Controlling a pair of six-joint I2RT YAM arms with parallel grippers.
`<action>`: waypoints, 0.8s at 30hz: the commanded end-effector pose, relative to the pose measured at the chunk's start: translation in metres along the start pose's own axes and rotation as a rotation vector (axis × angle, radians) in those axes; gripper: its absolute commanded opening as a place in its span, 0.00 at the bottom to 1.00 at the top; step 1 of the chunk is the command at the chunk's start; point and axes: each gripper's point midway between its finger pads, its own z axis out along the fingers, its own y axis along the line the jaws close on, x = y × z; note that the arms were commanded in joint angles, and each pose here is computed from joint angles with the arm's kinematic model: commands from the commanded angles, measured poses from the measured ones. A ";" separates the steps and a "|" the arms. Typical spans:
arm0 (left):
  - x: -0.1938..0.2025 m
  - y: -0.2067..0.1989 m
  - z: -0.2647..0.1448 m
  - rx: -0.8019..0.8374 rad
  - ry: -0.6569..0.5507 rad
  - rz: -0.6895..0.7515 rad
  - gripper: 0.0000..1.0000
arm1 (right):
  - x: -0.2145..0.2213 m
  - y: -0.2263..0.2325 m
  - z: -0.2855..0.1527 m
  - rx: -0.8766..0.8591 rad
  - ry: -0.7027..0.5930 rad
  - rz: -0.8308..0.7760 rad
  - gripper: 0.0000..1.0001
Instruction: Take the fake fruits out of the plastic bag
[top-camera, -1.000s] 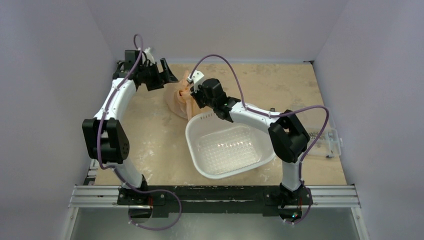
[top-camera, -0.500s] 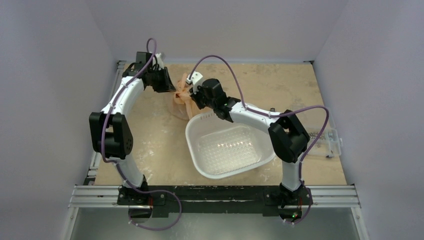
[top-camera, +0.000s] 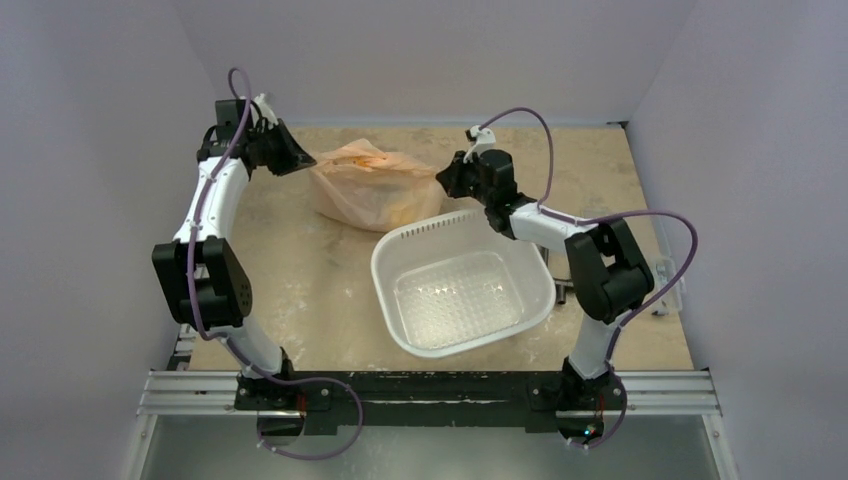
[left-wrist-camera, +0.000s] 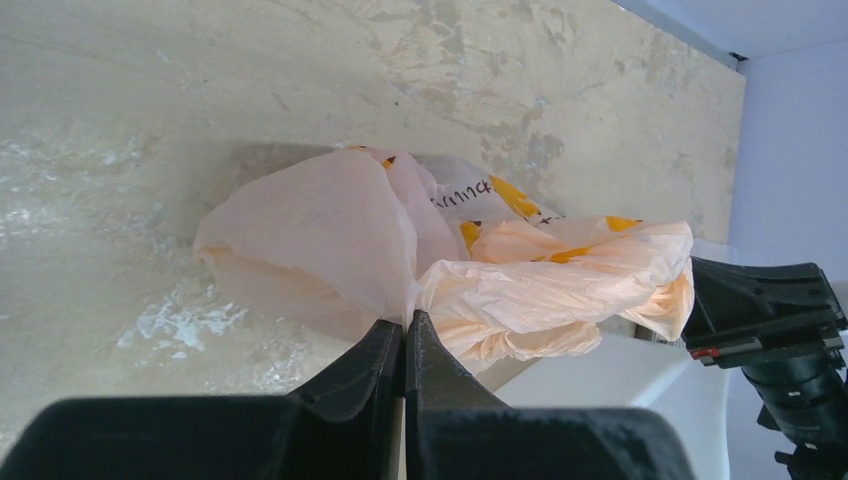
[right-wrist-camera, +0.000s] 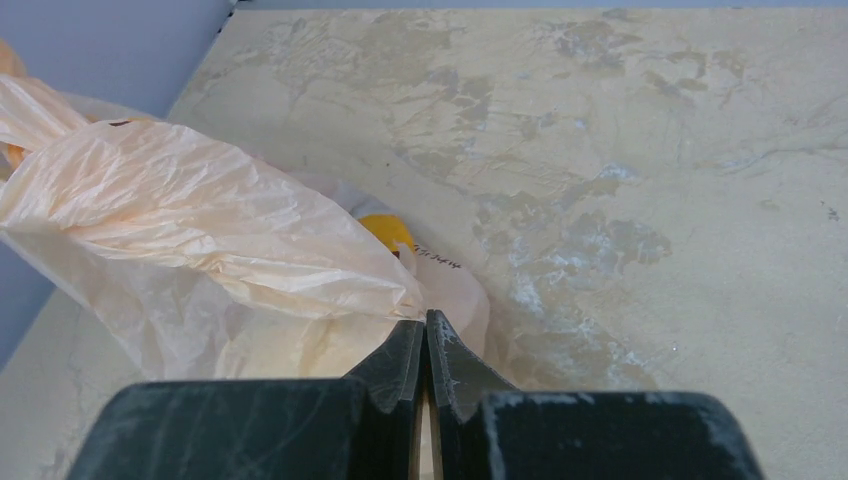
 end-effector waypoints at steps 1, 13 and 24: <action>-0.004 -0.017 0.006 0.095 -0.002 -0.013 0.00 | -0.029 0.044 0.000 -0.153 -0.060 0.002 0.00; 0.005 -0.033 0.013 0.159 0.040 -0.021 0.00 | -0.043 0.079 0.013 0.094 0.011 -0.837 0.67; 0.016 -0.049 0.017 0.183 0.069 0.017 0.00 | -0.046 0.127 0.043 0.298 -0.042 -1.050 0.70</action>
